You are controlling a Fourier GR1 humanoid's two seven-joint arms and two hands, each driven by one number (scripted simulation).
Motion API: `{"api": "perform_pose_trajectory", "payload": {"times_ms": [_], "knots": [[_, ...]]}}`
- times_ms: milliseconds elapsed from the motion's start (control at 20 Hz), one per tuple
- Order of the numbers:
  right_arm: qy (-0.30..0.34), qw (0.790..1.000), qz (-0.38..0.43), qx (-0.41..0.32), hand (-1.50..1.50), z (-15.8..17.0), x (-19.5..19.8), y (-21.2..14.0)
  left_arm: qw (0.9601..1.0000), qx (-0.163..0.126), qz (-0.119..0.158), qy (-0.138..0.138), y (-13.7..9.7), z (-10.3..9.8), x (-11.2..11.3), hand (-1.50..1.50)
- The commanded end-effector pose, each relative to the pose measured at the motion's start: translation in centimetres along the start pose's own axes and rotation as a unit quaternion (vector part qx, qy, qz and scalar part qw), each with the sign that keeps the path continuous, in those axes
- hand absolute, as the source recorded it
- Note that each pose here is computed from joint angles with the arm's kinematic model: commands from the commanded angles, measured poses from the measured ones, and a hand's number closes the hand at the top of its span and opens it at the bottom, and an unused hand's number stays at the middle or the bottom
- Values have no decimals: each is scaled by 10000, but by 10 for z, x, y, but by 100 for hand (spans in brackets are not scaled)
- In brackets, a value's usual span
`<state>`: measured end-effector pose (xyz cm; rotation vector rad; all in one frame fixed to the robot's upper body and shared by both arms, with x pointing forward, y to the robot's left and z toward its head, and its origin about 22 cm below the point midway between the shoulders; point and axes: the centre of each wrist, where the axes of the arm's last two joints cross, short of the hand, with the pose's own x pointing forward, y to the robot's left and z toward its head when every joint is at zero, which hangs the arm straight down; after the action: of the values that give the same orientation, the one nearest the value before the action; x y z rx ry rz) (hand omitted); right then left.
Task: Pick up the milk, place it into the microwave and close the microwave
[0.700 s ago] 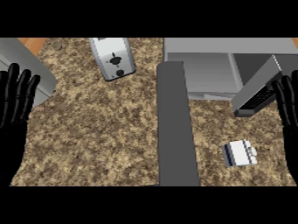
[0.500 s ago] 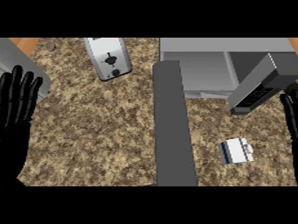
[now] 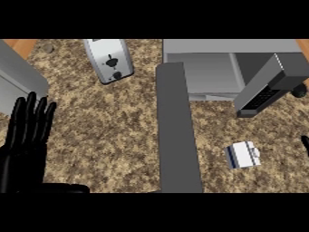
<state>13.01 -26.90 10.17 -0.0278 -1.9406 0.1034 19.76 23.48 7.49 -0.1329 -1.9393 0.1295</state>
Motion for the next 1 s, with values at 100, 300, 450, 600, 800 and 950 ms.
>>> {"api": "perform_pose_trajectory", "payload": {"times_ms": [100, 300, 450, 600, 800, 950], "knots": [[283, 9995, 10, -170, -150, 28, -13, -9, 9997, 100, 194, 121, 10, 36, 5, -150], [381, 9992, -63, -133, -150, 35, -34, -5, 9996, 44, 245, 146, -9, 38, -13, -150], [555, 9984, -8, -77, -150, 38, -48, 7, 9998, 12, 211, 6, -5, 43, -1, -150], [620, 9977, -118, -245, -150, 37, -75, -7, 9993, 26, 327, 153, -4, 80, -25, -150], [703, 9971, -186, -205, -150, 41, -95, -7, 9997, 78, 231, 67, 7, 68, -23, -150], [661, 9969, -143, -409, -150, 45, -127, 12, 9998, 50, 175, 37, 12, 87, -20, -150]]}}
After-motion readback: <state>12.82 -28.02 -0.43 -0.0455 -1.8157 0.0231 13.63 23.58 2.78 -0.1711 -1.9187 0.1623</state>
